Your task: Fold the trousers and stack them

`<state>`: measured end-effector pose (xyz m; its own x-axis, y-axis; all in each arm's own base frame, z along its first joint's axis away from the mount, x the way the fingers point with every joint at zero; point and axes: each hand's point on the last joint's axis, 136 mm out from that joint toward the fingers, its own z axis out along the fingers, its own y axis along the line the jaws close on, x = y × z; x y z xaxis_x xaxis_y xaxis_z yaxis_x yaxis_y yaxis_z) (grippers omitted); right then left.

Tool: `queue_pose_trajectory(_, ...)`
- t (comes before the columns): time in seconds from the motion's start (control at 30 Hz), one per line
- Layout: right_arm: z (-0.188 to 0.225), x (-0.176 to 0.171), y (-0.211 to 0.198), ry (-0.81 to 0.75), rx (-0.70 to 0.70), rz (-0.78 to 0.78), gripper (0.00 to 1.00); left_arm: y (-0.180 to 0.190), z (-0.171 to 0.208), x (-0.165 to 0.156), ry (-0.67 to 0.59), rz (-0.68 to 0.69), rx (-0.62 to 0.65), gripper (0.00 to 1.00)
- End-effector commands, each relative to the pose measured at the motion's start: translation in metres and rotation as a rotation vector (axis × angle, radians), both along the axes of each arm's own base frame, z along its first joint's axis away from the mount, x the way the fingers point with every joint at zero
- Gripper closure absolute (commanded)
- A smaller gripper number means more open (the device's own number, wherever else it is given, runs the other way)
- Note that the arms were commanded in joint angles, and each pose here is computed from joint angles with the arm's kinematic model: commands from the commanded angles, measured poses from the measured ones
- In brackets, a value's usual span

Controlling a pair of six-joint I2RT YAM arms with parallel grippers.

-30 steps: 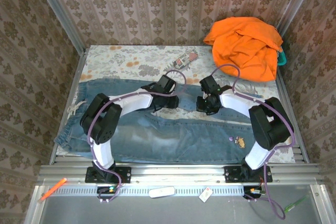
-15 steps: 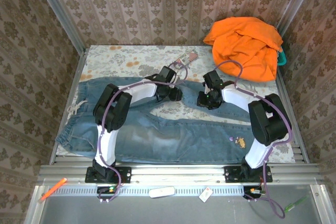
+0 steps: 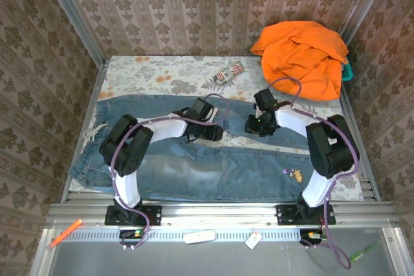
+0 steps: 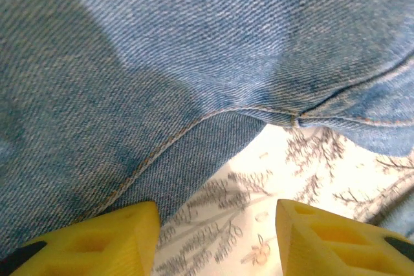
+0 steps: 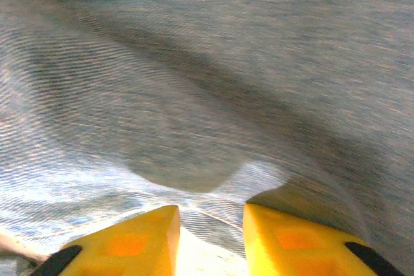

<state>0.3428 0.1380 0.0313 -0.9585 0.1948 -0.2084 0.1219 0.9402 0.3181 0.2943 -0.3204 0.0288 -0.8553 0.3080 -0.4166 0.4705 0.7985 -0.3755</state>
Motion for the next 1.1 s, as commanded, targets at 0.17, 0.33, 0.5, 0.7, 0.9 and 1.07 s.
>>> queue_pose_trajectory(0.17, 0.026, -0.013, -0.041, -0.032, -0.033, -0.083, 0.58, 0.025, -0.016, -0.064, 0.178, -0.025, -0.02, 0.5)
queue_pose_trajectory(0.33, 0.039, -0.017, -0.054, -0.06, -0.041, -0.146, 0.54, 0.032, -0.002, -0.082, 0.206, -0.053, -0.053, 0.51)
queue_pose_trajectory(0.5, 0.052, -0.01, -0.059, -0.095, -0.049, -0.191, 0.52, 0.035, 0.054, -0.077, 0.129, -0.074, -0.124, 0.48)
queue_pose_trajectory(0.7, 0.049, 0.015, -0.037, -0.082, -0.04, -0.169, 0.61, 0.048, 0.128, -0.022, -0.058, 0.029, -0.185, 0.18)
queue_pose_trajectory(0.9, 0.012, 0.036, -0.032, 0.043, -0.161, -0.133, 1.0, 0.043, 0.11, 0.054, -0.059, 0.202, -0.137, 0.25)
queue_pose_trajectory(1.07, -0.01, 0.024, -0.039, 0.161, -0.204, -0.084, 1.0, 0.03, 0.057, 0.083, 0.048, 0.26, -0.135, 0.3)
